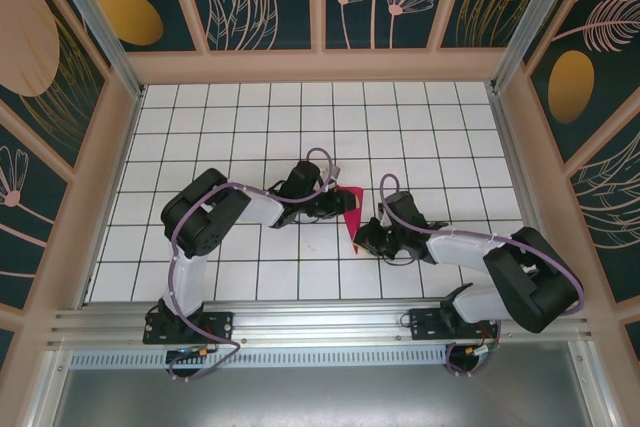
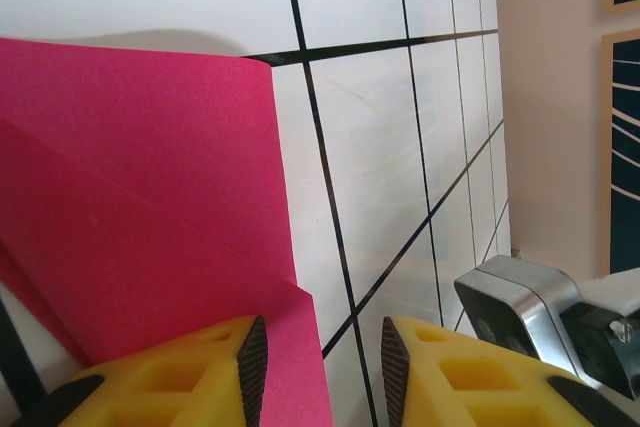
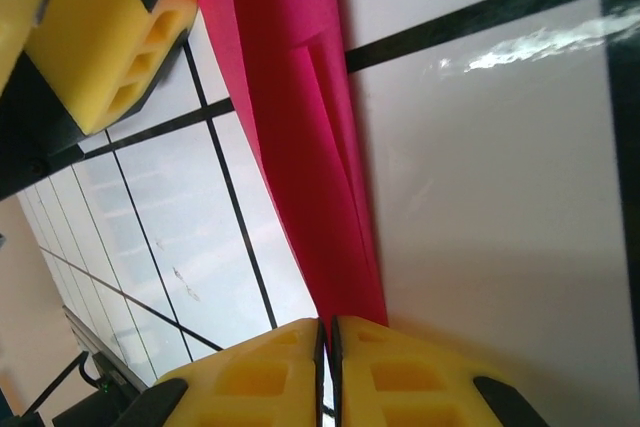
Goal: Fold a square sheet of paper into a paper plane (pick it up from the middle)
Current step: Fold the wing for the fifth time at the center of the table.
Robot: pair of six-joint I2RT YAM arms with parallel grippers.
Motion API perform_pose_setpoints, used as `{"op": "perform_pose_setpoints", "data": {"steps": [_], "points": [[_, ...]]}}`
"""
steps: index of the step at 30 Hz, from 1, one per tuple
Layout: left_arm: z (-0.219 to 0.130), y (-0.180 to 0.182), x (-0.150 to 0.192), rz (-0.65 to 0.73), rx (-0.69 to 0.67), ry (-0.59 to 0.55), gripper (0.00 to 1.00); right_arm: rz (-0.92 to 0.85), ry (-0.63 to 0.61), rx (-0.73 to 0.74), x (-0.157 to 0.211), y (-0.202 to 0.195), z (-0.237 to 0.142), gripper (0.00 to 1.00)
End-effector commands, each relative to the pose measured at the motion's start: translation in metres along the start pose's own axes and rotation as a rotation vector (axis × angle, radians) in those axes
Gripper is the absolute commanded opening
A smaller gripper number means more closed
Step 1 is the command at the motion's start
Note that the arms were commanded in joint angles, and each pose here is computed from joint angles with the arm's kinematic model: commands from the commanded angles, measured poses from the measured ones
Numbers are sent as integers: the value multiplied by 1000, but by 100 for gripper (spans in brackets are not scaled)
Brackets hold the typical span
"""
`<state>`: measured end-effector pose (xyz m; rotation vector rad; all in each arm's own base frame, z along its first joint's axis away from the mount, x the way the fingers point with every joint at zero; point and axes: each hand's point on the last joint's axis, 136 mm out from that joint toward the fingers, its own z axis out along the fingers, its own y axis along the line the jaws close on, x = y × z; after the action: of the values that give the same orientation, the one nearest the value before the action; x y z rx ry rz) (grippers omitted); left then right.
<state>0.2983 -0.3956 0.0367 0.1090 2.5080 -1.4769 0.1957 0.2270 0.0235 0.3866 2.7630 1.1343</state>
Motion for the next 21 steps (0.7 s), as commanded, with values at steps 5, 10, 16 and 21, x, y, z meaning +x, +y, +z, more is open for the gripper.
{"op": "perform_pose_setpoints", "data": {"steps": [5,10,16,21], "points": [[7,22,8,-14,-60,27,37,33,34,90,11,-23,6,4],[7,21,8,-14,-63,27,38,57,67,89,21,-32,11,3],[6,23,9,-16,-67,30,37,81,23,80,14,-29,4,6],[7,25,9,-17,-74,29,37,32,1,29,7,-10,-4,13]]}}
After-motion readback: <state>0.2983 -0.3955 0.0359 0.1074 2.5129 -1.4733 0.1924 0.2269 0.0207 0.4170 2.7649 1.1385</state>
